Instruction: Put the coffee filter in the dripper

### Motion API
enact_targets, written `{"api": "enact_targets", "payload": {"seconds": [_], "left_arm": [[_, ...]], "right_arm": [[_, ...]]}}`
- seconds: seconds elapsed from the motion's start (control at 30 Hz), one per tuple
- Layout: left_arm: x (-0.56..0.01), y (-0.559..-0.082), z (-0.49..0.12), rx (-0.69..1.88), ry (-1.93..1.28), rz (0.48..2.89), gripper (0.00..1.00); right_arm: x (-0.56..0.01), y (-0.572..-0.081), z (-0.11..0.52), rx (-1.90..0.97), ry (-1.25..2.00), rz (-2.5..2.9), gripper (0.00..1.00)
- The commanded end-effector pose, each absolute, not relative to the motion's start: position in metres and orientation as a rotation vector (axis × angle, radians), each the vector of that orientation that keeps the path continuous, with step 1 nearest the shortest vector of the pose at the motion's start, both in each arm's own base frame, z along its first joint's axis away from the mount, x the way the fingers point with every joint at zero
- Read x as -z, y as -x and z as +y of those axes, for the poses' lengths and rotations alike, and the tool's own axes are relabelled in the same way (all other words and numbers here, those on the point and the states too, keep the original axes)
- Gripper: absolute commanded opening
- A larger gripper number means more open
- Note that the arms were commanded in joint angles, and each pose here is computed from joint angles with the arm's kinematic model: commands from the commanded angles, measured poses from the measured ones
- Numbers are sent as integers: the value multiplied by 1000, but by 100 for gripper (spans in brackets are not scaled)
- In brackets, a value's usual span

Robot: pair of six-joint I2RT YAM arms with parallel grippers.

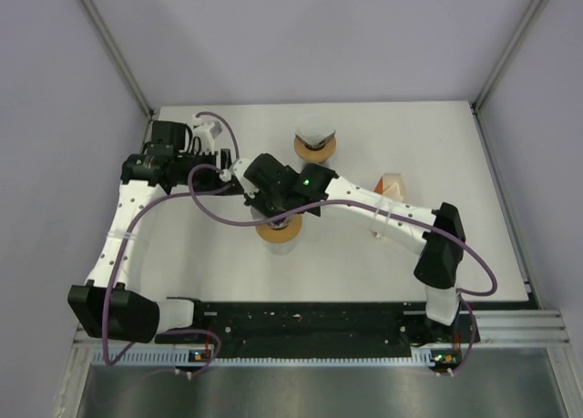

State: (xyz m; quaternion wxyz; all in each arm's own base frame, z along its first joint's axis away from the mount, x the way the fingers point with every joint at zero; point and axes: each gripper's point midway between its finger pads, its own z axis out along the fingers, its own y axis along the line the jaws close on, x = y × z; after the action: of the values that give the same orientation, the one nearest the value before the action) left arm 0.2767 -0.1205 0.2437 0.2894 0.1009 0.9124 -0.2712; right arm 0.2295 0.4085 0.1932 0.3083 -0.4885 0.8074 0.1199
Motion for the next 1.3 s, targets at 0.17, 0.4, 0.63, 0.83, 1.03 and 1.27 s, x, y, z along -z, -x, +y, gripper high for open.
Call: {"api": "enact_targets", "payload": {"seconds": [0.17, 0.4, 0.63, 0.83, 1.03, 1.27], "left_arm": [[-279, -275, -137, 839, -331, 2255, 66], [-266, -270, -147, 946, -301, 2278, 63], [-266, -265, -160, 1078, -277, 2270, 62], [-274, -264, -169, 1181, -265, 2242, 66], [-279, -266, -171, 1212, -249, 2233, 68], [-285, -262, -161, 1214, -201, 2250, 61]], "right_arm": [[-120, -205, 375, -144, 1502, 2389, 0], [-110, -208, 372, -140, 1492, 2433, 0], [-94, -217, 369, -106, 1473, 2482, 0], [-87, -222, 371, -86, 1472, 2486, 0], [-77, -220, 369, -70, 1481, 2496, 0], [-69, -218, 367, -74, 1477, 2509, 0]]}}
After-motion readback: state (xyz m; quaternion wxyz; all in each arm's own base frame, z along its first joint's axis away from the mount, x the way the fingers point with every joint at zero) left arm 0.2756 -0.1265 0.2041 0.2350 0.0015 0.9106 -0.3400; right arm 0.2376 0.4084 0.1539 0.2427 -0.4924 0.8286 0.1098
